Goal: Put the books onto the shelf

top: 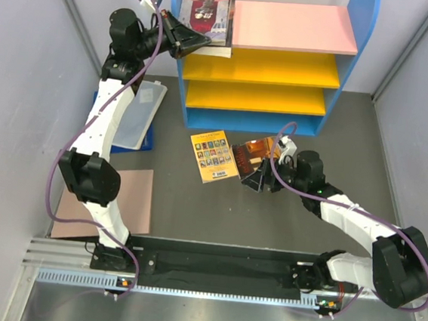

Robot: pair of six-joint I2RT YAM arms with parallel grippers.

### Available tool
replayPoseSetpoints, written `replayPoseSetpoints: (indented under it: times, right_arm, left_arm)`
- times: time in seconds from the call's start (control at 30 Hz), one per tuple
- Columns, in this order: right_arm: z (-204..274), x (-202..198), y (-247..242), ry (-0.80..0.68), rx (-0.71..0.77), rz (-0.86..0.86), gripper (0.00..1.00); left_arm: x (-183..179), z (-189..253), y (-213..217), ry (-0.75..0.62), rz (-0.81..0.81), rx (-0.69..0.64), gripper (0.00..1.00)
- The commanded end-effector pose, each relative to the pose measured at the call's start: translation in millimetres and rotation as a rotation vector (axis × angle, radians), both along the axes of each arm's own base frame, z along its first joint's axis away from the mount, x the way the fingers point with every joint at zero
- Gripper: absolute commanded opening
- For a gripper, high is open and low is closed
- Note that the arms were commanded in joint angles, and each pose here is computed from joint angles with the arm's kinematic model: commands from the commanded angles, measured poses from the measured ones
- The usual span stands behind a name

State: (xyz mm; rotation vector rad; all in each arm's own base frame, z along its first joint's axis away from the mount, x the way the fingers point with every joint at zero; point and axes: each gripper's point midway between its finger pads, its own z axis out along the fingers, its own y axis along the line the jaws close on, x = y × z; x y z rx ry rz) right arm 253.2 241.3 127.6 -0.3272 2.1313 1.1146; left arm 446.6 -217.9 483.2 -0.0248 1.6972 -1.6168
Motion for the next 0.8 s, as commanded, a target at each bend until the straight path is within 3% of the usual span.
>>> replayPoseSetpoints:
  times: [0.0,0.13,0.17,0.23,0.43,0.47,0.63,0.7,0.77]
  right_arm:
    - [11.4,2.2,7.7,-0.055,0.033,0.016,0.94]
    - [10.8,4.7,4.9,-0.058,0.013,0.000,0.95]
    - [8.2,4.3,3.1,-0.051,-0.003,-0.004,0.95]
    - [2.6,9.9,-0.6,-0.037,-0.037,-0.034,0.94]
    - [-38.9,24.6,-19.9,0.092,-0.217,-0.138,0.93]
    - [-43.6,27.0,-21.3,0.105,-0.232,-0.147,0.93]
    - [-55.4,45.5,-22.4,0.157,-0.284,-0.176,0.92]
    - [-45.7,60.1,-20.5,0.135,-0.280,-0.199,0.91]
    - [-45.1,71.4,-22.7,0.125,-0.306,-0.222,0.91]
  left_arm:
    - [-11.2,23.6,-1.0,-0.107,-0.011,0.006,0.00]
    - [-42.3,31.3,-2.3,-0.176,-0.044,0.036,0.00]
    - [-44.5,16.2,-3.8,-0.174,-0.049,0.063,0.00]
    - [-71.1,15.7,-9.9,-0.214,-0.063,0.095,0.04]
    - [-121.6,-89.7,-33.4,-0.139,-0.056,0.331,0.12]
    - [-120.4,-125.0,-31.9,-0.092,-0.026,0.386,0.12]
    - [-148.9,-198.1,-35.7,-0.017,0.000,0.527,0.15]
    - [-150.6,-231.6,-24.8,0.032,0.056,0.606,0.19]
    - [-152.3,-257.9,-17.9,0.071,0.078,0.644,0.37]
